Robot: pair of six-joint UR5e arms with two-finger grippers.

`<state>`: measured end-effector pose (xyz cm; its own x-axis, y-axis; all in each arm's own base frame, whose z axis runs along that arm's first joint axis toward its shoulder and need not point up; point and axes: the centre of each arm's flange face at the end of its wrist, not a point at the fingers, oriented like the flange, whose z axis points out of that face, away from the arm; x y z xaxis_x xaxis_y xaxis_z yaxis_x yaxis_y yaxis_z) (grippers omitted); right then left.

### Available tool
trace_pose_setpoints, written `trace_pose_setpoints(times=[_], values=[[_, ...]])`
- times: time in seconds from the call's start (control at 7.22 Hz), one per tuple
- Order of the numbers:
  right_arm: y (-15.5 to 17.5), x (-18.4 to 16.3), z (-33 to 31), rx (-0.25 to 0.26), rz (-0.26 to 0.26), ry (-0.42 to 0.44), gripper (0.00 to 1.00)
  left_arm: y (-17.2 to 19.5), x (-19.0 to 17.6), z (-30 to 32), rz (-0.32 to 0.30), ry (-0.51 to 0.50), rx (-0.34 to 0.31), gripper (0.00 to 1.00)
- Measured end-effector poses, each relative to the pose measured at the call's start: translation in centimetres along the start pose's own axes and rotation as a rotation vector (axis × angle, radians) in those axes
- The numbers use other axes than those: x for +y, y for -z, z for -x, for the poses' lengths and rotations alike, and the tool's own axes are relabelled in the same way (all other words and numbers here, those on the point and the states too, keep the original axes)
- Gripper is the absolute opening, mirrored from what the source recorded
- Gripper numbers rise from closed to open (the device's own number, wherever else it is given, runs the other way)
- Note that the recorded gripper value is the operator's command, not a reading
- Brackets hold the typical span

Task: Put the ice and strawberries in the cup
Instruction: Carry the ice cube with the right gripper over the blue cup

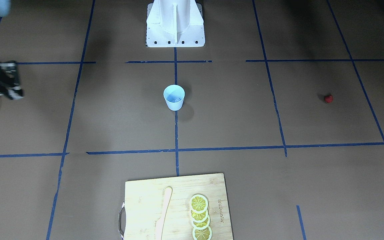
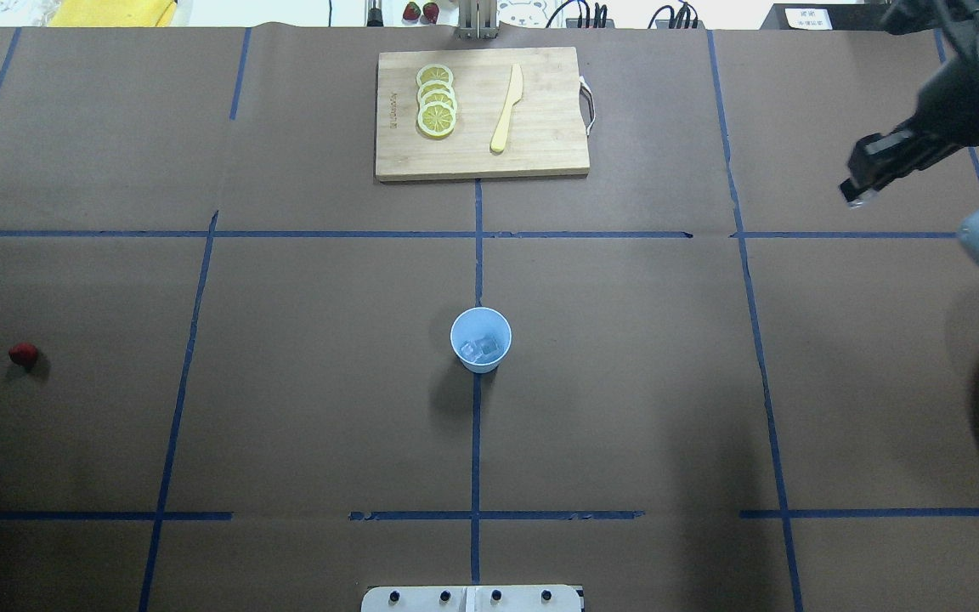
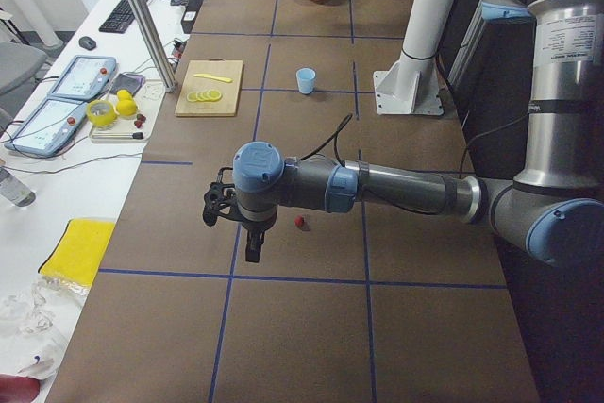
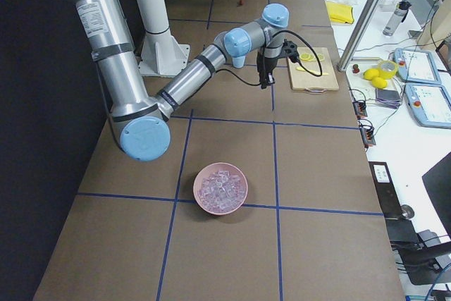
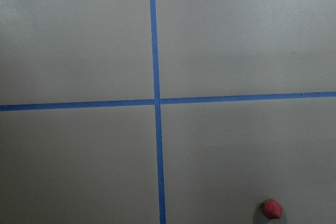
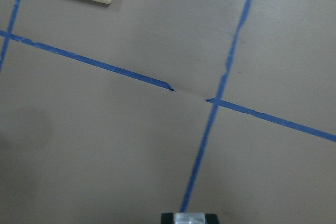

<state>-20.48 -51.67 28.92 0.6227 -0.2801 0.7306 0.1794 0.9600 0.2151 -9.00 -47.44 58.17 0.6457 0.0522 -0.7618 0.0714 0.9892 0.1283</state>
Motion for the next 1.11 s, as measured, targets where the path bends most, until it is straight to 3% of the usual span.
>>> trace_pose_setpoints(times=[0.55,1.11], values=[[-7.3,-1.9,21.7,0.037,0.002,-0.121,0.00,-0.3,0.1,0.4,0.007,0.008,0.000,1.00],[-13.2,-3.5,32.8,0.059,-0.012,-0.134,0.01,-0.6,0.1,0.6,0.013,0.013,0.000,1.00]])
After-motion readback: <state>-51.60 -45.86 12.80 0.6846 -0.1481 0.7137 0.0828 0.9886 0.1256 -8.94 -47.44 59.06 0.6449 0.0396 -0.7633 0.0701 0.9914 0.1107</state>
